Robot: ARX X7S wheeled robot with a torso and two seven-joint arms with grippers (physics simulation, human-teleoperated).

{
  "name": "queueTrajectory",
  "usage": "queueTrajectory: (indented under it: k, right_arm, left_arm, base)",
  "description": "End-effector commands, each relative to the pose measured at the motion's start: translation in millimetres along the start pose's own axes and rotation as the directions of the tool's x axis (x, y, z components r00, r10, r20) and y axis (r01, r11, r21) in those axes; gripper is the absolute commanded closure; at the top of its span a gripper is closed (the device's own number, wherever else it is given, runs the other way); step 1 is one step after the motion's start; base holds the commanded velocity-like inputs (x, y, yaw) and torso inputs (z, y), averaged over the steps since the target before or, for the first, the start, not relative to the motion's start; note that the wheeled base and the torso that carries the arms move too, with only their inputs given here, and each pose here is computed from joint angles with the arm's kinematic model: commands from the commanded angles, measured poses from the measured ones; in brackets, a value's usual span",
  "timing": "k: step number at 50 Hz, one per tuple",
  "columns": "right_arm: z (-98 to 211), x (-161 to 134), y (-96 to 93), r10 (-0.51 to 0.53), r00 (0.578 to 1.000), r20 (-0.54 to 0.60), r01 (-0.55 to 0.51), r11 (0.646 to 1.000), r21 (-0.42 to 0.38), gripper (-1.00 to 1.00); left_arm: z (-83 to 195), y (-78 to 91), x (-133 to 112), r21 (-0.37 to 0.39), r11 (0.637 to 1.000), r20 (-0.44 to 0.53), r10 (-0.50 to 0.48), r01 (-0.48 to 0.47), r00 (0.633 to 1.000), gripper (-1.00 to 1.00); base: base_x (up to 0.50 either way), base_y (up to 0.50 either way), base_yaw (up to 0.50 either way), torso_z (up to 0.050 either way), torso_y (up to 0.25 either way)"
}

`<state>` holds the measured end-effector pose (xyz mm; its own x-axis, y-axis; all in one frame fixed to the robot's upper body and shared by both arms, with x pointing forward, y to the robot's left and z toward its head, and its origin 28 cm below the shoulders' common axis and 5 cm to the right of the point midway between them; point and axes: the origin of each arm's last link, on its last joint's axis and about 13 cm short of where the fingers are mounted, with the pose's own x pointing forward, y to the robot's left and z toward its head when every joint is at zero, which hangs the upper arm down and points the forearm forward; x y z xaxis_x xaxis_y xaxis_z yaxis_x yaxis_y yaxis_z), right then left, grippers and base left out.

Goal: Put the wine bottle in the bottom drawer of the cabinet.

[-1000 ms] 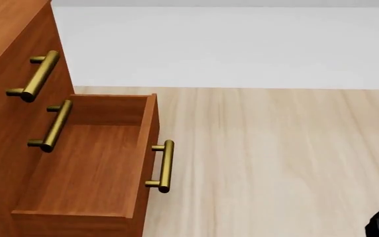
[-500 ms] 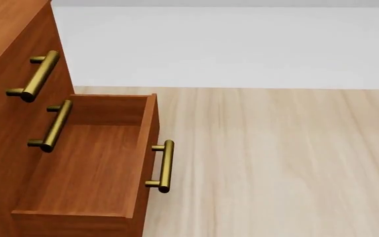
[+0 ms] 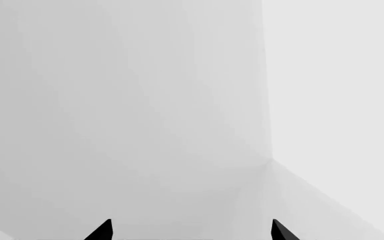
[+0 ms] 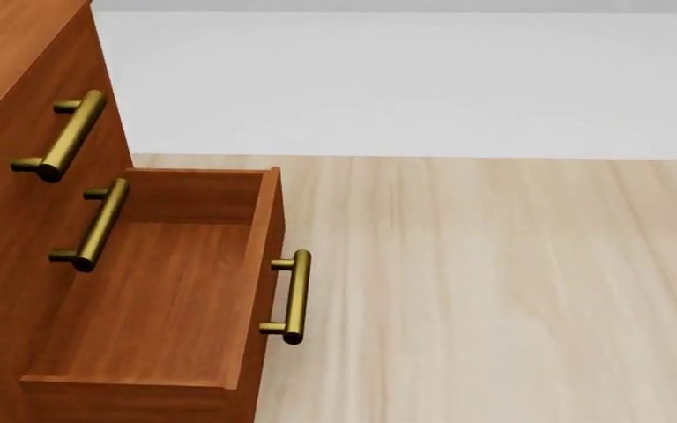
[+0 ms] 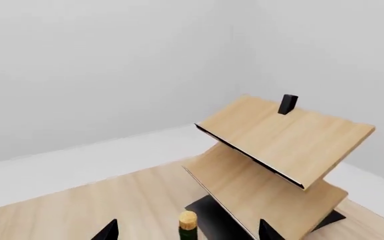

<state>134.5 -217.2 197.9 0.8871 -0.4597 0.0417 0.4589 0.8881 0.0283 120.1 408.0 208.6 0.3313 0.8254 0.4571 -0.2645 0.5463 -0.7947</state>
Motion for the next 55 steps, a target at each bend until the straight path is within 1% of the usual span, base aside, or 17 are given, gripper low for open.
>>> queueTrajectory:
  k: [1, 3, 5, 11, 12, 17, 37, 55]
  right_arm:
    - [-7, 11, 0.6, -0.005, 0.999, -0.052, 0.004, 0.999, -0.034, -1.00]
    - [-9, 12, 0.9, -0.008, 0.998, -0.057, 0.006, 0.999, -0.040, -1.00]
    - [-10, 13, 0.7, -0.005, 0.998, -0.064, 0.003, 0.999, -0.036, -1.00]
    - [-14, 15, 0.0, -0.008, 0.997, -0.077, 0.005, 1.000, -0.028, -1.00]
    - [-15, 15, 0.0, -0.008, 0.997, -0.079, 0.005, 1.000, -0.031, -1.00]
    - [-14, 14, -0.4, -0.006, 0.997, -0.079, 0.004, 1.000, -0.029, -1.00]
    - [-17, 13, -2.4, -0.016, 0.997, -0.074, 0.014, 1.000, -0.020, -1.00]
    - [-17, 16, -2.0, -0.012, 0.997, -0.077, 0.010, 1.000, -0.027, -1.00]
  left_arm:
    - [-1, -0.2, 0, 0.001, 1.000, -0.014, 0.008, -0.008, 1.000, -1.00]
    - [0, 0.3, 0, 0.000, 1.000, -0.011, 0.007, -0.007, 1.000, -1.00]
    - [-1, -0.9, 0, 0.018, 1.000, -0.006, -0.007, 0.007, 1.000, -1.00]
    - [-1, -0.9, 0, 0.042, 0.999, -0.004, -0.011, 0.011, 1.000, -1.00]
    - [-1, -1.0, 0, 0.056, 0.998, -0.002, -0.011, 0.011, 1.000, -1.00]
    - [-1, -1.0, 0, 0.047, 0.999, -0.002, -0.011, 0.011, 1.000, -1.00]
    - [-1, -0.7, -1, 0.054, 0.998, -0.002, -0.014, 0.014, 1.000, -1.00]
    - [-2, -0.4, -1, 0.057, 0.998, -0.010, -0.013, 0.014, 1.000, -1.00]
  base:
    - [0.00, 0.00, 0.00, 0.000, 0.000]
    - [0.00, 0.00, 0.00, 0.000, 0.000]
    - [0.00, 0.00, 0.00, 0.000, 0.000]
    - [0.00, 0.00, 0.00, 0.000, 0.000]
    - [0.00, 0.00, 0.00, 0.000, -0.080]
    - [0.00, 0.00, 0.00, 0.000, -0.139]
    - [0.00, 0.00, 0.00, 0.000, -0.157]
    - [0.00, 0.00, 0.00, 0.000, -0.157]
